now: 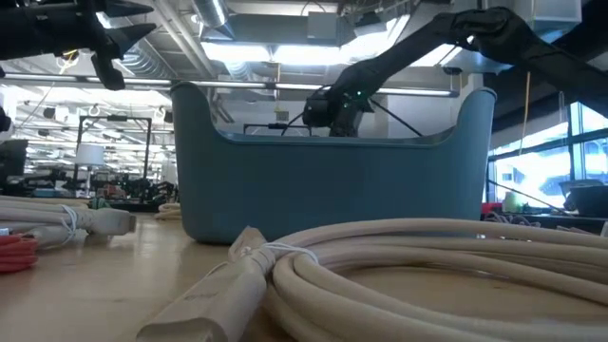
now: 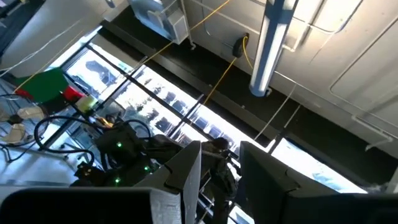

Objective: Pick & Place USB Port
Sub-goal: Put the white charger cable into the transparent bin

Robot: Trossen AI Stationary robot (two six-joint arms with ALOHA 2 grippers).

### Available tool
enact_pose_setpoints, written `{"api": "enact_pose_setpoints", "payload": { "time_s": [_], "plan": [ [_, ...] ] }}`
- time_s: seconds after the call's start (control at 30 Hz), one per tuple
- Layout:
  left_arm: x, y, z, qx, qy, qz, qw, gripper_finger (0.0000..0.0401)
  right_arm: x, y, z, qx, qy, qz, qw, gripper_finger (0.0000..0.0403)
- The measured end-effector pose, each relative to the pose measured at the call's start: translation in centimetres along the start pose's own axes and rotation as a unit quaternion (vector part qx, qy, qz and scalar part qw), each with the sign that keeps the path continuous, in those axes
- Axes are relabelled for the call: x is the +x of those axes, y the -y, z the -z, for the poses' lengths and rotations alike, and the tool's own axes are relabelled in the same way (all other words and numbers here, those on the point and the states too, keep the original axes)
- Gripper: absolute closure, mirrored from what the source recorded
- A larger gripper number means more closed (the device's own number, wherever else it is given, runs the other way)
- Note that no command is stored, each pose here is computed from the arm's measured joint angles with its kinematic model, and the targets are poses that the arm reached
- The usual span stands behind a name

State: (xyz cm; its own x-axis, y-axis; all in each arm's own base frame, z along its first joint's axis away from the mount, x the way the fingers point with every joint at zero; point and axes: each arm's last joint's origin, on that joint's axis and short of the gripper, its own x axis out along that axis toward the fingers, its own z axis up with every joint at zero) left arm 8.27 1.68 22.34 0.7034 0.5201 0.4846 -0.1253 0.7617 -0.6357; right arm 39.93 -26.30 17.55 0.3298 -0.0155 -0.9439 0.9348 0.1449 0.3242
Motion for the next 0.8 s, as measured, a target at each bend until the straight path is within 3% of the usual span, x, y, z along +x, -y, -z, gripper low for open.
{"api": "enact_pose_setpoints", "payload": {
  "time_s": [0.2, 0.47, 0.8],
  "plan": [
    [0.0, 0.0, 0.0, 0.001, 0.0, 0.0, 1.0, 0.0297, 2.0, 0.6, 0.0, 0.007, -0.019, 0.02, 1.0, 0.0179],
    [0.0, 0.0, 0.0, 0.002, -0.001, 0.001, 1.0, 0.0297, 2.6, 0.3, -0.2, 0.022, -0.022, -0.005, 0.999, 0.0185],
    [0.0, 0.1, 0.1, 0.001, -0.009, 0.015, 1.0, 0.0297, 2.6, 1.7, -1.4, 0.067, -0.094, -0.049, 0.992, 0.0276]
  ]
}}
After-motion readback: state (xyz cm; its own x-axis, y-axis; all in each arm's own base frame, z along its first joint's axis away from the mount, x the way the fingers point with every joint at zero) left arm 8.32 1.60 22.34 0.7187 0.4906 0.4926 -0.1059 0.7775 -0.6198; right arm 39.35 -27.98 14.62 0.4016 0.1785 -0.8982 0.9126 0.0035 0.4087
